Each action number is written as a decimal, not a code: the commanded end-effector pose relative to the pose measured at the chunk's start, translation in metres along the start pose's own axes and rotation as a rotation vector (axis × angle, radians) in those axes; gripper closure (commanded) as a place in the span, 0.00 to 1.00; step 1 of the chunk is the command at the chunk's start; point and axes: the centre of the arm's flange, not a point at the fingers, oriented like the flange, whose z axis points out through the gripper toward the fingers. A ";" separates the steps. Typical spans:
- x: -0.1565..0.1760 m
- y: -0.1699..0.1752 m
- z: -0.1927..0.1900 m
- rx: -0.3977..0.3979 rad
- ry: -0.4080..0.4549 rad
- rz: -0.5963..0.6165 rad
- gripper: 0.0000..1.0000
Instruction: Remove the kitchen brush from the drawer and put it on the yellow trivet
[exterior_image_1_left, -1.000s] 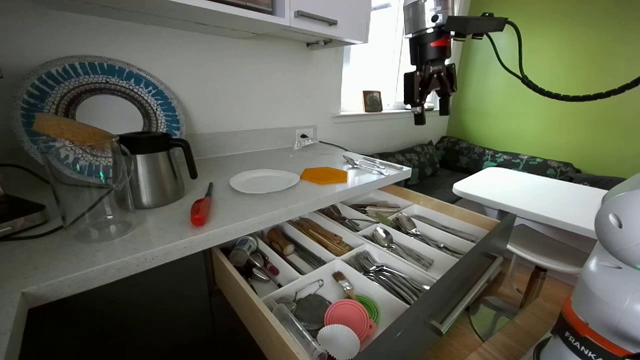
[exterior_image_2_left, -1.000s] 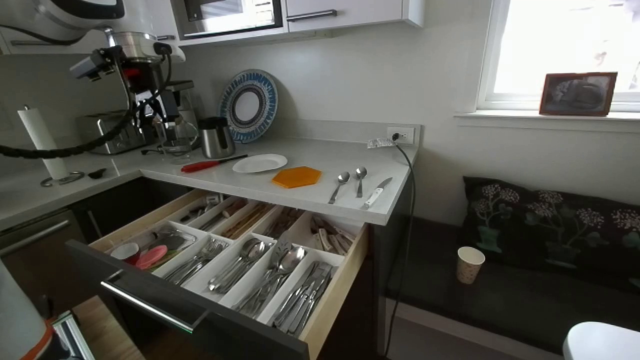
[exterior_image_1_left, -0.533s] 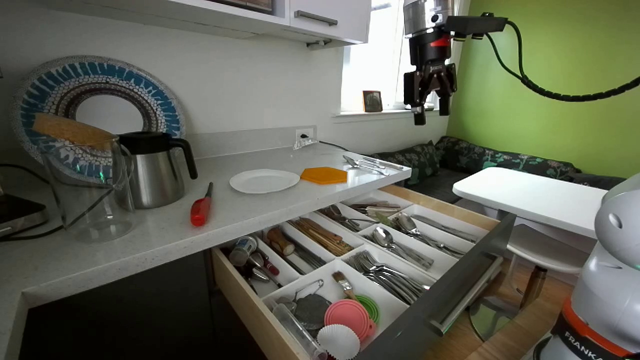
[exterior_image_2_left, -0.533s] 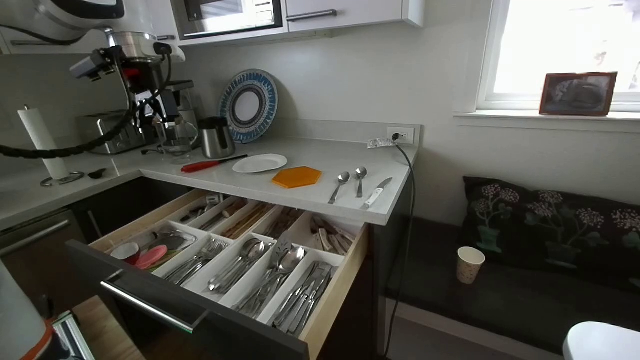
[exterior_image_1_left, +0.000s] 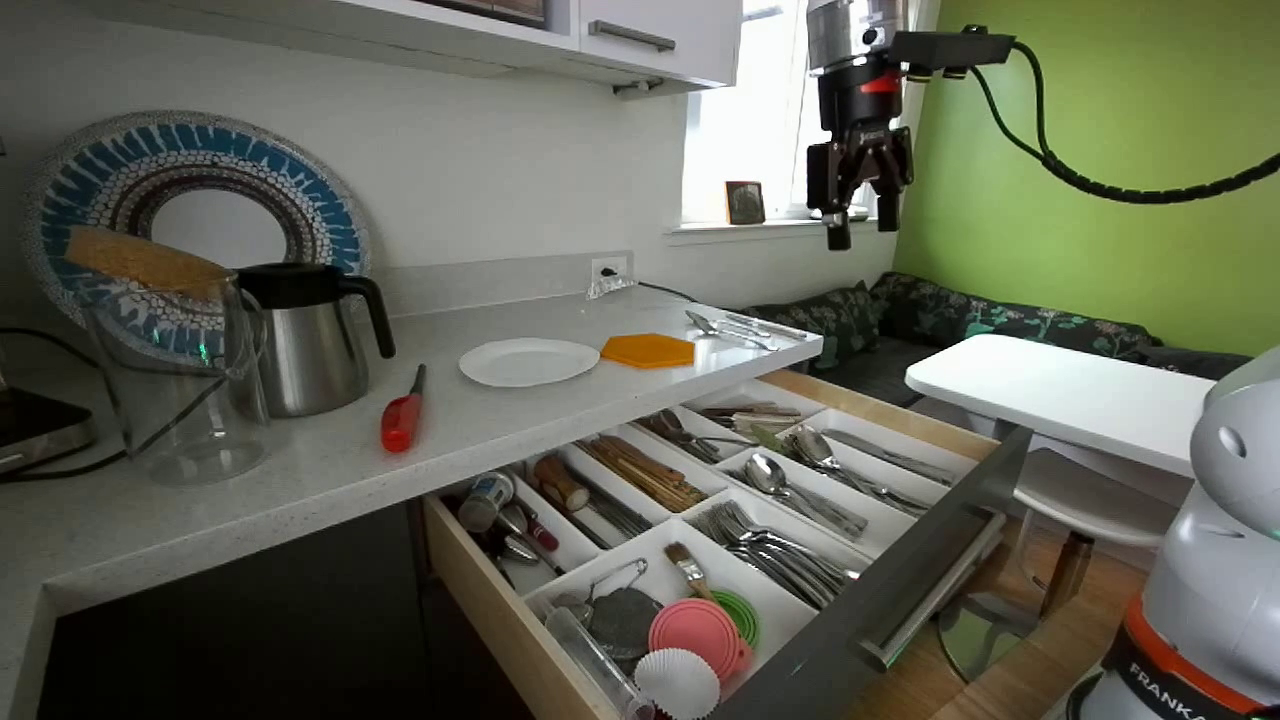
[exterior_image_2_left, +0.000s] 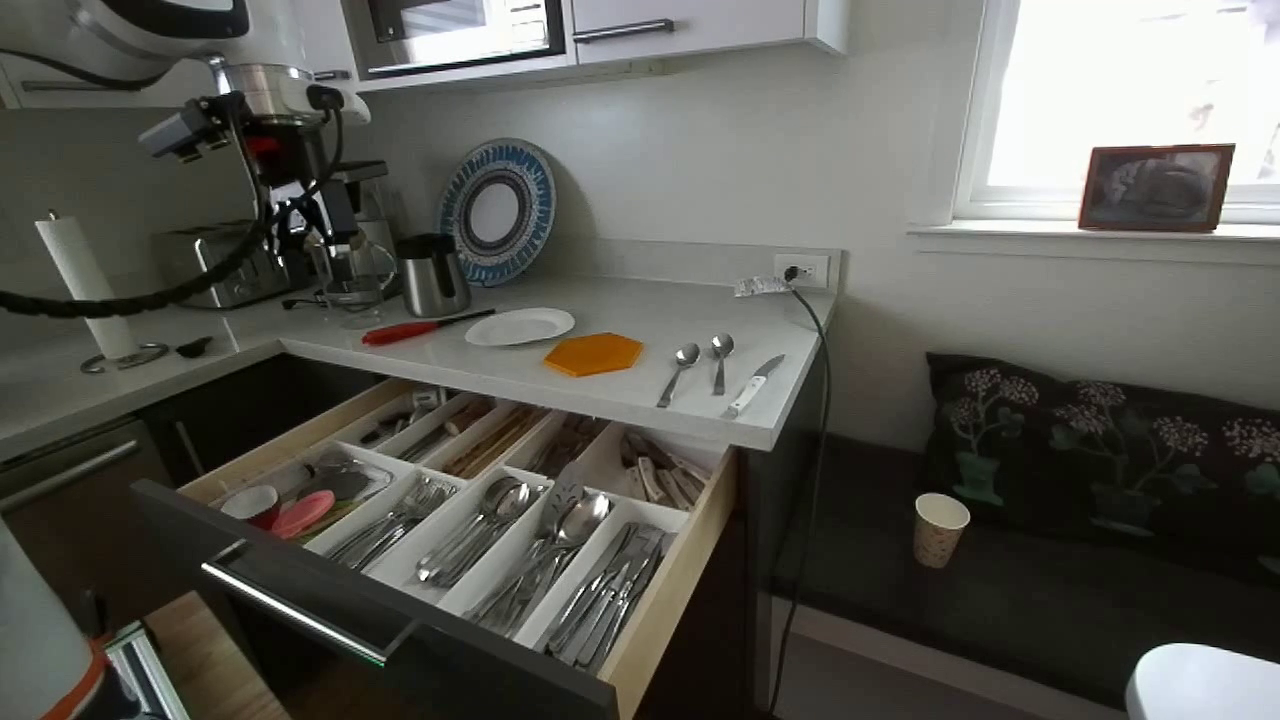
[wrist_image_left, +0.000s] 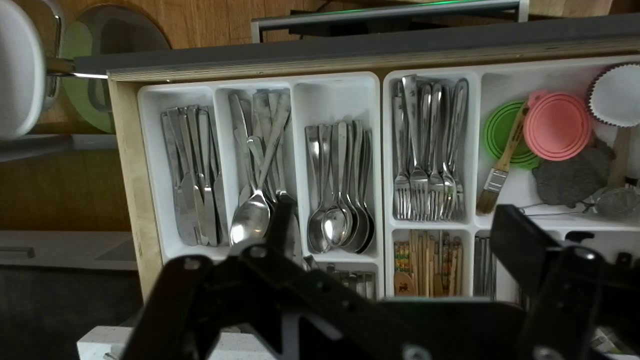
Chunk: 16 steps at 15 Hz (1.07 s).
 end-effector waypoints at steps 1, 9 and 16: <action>-0.004 -0.024 0.011 0.024 0.007 -0.019 0.00; -0.021 -0.082 0.087 0.058 -0.133 -0.063 0.00; -0.007 -0.096 0.180 0.105 -0.141 0.067 0.00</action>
